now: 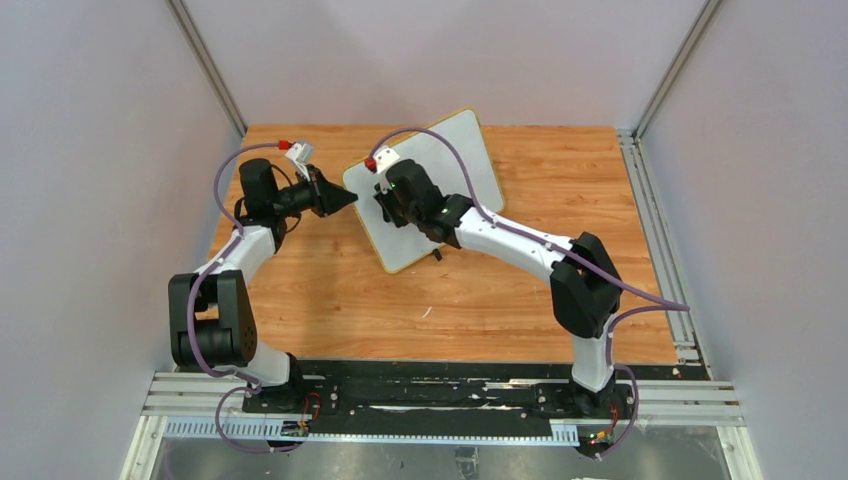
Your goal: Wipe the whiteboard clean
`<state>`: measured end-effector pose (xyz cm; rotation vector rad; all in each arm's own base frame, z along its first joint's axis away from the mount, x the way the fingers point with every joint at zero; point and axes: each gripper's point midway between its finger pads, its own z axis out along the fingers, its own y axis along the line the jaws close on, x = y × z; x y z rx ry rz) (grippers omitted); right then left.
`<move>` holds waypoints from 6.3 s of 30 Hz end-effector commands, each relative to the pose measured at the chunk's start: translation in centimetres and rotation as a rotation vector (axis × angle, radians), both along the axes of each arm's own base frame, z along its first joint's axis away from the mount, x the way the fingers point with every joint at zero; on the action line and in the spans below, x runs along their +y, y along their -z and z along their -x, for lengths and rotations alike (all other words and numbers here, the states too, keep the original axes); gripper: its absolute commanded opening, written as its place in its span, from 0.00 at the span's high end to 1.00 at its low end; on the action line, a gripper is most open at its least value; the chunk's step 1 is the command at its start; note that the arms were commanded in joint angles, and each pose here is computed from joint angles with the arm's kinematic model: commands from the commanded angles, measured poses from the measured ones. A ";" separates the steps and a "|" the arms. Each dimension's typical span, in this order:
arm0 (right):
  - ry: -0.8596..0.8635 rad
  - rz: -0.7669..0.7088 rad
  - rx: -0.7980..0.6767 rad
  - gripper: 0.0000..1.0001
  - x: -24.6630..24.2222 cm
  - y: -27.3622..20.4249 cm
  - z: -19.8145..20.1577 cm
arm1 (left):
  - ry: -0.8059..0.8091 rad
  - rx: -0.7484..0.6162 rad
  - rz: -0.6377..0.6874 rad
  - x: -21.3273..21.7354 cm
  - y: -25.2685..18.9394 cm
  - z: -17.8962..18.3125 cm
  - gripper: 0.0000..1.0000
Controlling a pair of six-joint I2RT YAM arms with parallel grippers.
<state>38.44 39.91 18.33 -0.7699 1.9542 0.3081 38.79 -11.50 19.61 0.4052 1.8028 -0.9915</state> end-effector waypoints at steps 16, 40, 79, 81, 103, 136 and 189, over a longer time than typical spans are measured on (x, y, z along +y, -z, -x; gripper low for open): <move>0.083 0.066 -0.021 0.99 -1.9 1.8 -3.5 | -0.008 -0.094 -0.071 0.4 -0.8 -0.5 1.00; 0.058 0.023 -0.020 0.99 -0.7 -0.1 -4.3 | -0.013 -0.090 -0.072 0.5 -0.7 -0.7 1.00; 0.183 0.057 -0.039 0.99 -6.9 -0.3 -6.4 | -0.010 -0.088 -0.071 0.4 -0.7 -0.6 1.00; 0.186 0.052 -0.038 0.99 -7.1 -0.3 -6.3 | -0.009 -0.088 -0.071 0.4 -0.7 -0.7 1.00; 0.000 -0.009 0.022 0.99 1.9 2.2 1.6 | -0.010 -0.090 -0.070 0.4 -0.8 -0.8 1.00; 0.147 -0.018 0.010 0.99 -5.9 0.7 -3.7 | -0.011 -0.085 -0.072 0.5 -0.6 -0.7 1.00; -0.031 -0.016 0.043 0.99 4.1 2.4 -0.1 | -0.010 -0.088 -0.071 0.5 -0.8 -0.6 1.00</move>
